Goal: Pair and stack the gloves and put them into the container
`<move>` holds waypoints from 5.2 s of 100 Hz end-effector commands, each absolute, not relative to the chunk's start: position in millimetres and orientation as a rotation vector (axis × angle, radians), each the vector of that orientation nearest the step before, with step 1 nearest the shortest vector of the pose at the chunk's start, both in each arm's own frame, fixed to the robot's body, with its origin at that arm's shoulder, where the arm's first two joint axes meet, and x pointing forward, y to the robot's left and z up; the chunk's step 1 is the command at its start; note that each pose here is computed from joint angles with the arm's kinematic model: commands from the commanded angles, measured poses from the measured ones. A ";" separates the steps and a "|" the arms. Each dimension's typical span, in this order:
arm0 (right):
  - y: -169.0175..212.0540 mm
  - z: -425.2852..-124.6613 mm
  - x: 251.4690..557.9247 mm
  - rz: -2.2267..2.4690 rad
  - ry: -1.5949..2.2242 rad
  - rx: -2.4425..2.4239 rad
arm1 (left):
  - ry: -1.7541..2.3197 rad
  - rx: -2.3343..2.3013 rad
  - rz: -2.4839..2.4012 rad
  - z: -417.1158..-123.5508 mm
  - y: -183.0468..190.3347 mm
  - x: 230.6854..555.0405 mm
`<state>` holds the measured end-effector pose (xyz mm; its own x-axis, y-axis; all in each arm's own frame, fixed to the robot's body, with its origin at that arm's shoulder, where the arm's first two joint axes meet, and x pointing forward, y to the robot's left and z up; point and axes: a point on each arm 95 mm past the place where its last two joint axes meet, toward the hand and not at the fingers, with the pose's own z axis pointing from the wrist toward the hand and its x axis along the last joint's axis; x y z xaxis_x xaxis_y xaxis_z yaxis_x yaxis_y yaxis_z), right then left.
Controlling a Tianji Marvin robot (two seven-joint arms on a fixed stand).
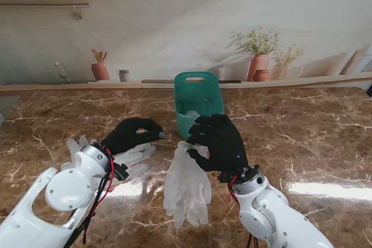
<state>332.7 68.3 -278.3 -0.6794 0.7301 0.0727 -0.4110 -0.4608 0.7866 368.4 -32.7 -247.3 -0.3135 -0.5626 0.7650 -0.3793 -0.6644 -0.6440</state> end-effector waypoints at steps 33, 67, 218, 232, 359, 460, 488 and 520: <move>83.8 -281.7 326.0 1.995 1.110 0.540 | 1.524 -1.504 -2.080 -249.4 -58.0 347.9; 85.5 -281.4 322.3 1.995 1.103 0.538 | 1.401 -1.470 -2.149 -255.5 -74.7 347.3; 59.0 -296.3 313.8 2.020 1.103 1.178 | 1.329 -1.451 -2.387 -264.2 -79.2 346.1; 60.5 -296.1 311.3 2.127 1.018 1.288 | 1.342 -1.457 -2.383 -265.4 -77.8 345.2; 50.1 -309.0 268.7 2.214 1.265 1.749 | 1.550 -1.831 -2.219 -310.0 -46.6 297.1; 61.7 -392.3 385.6 1.737 1.186 1.761 | 1.438 -1.749 -1.755 -380.1 -97.0 393.6; 59.1 -396.3 389.6 1.636 1.251 1.654 | 1.481 -1.695 -1.668 -385.1 -95.9 395.1; 48.2 -387.9 383.8 1.547 1.326 1.437 | 1.501 -1.607 -1.660 -377.3 -76.6 385.2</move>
